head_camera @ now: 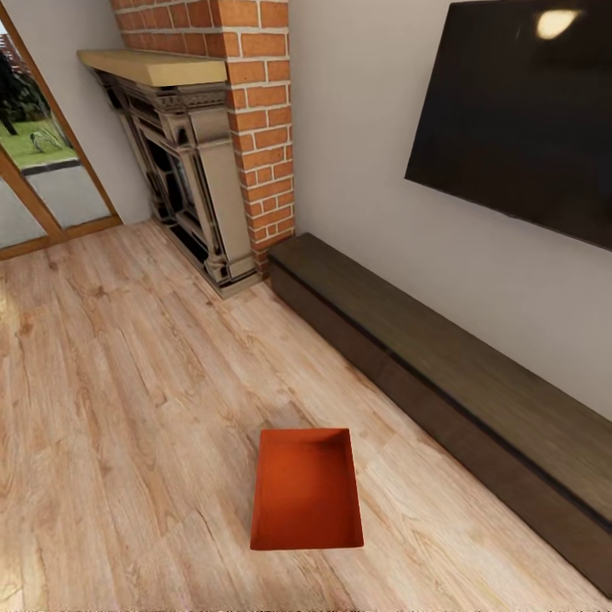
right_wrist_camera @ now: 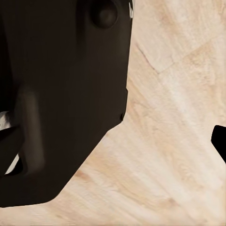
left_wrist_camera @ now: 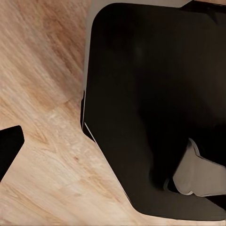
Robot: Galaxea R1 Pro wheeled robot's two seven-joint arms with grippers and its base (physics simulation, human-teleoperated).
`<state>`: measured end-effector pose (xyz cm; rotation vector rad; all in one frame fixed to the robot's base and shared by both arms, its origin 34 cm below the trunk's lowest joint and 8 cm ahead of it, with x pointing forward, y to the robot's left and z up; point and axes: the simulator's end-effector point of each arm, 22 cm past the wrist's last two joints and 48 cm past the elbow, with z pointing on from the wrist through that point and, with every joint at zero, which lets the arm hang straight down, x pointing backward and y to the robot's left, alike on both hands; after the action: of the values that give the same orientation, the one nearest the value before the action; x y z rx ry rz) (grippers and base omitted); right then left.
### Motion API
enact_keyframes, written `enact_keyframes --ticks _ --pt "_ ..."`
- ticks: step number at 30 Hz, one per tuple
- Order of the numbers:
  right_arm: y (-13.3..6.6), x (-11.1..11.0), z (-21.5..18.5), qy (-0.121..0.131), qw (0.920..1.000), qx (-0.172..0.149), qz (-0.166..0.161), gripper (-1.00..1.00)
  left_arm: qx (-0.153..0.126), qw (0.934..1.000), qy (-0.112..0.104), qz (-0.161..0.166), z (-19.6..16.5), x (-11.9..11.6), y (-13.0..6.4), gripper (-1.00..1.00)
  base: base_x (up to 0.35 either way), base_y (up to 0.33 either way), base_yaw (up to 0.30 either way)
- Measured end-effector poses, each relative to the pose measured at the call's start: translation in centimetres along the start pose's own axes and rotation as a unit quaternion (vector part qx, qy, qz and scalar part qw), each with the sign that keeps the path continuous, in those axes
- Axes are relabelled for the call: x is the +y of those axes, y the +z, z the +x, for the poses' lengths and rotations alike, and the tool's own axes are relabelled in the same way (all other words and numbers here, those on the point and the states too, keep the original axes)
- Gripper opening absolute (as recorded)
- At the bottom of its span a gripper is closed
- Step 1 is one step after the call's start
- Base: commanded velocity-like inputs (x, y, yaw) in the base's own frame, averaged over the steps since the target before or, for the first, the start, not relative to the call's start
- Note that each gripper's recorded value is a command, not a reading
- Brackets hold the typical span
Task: Move the two storage containers from the living room to the garage. In the garage, place one container on the floor and stack the other container on top of it (either order is fine).
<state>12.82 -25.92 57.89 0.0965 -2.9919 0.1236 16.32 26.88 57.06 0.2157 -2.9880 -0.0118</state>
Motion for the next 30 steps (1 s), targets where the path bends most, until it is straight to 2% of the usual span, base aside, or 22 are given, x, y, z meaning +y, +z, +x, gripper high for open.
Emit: enact_keyframes --ticks 16,23,30 --pt "0.1 0.6 1.0 -0.003 0.9999 0.012 -0.006 1.0 0.013 0.9999 0.0 -0.002 1.0 0.2 0.3 1.0 0.0 0.0 0.0" --pt "0.2 0.7 1.2 0.007 0.9998 0.015 -0.008 1.0 0.016 0.9999 0.0 -0.002 1.3 0.2 0.3 1.0 0.0 0.0 0.0" --pt "0.2 0.7 1.3 0.003 0.9998 0.016 -0.009 1.0 0.016 0.9999 0.0 -0.003 1.3 0.2 0.3 1.0 0.0 0.0 0.0"
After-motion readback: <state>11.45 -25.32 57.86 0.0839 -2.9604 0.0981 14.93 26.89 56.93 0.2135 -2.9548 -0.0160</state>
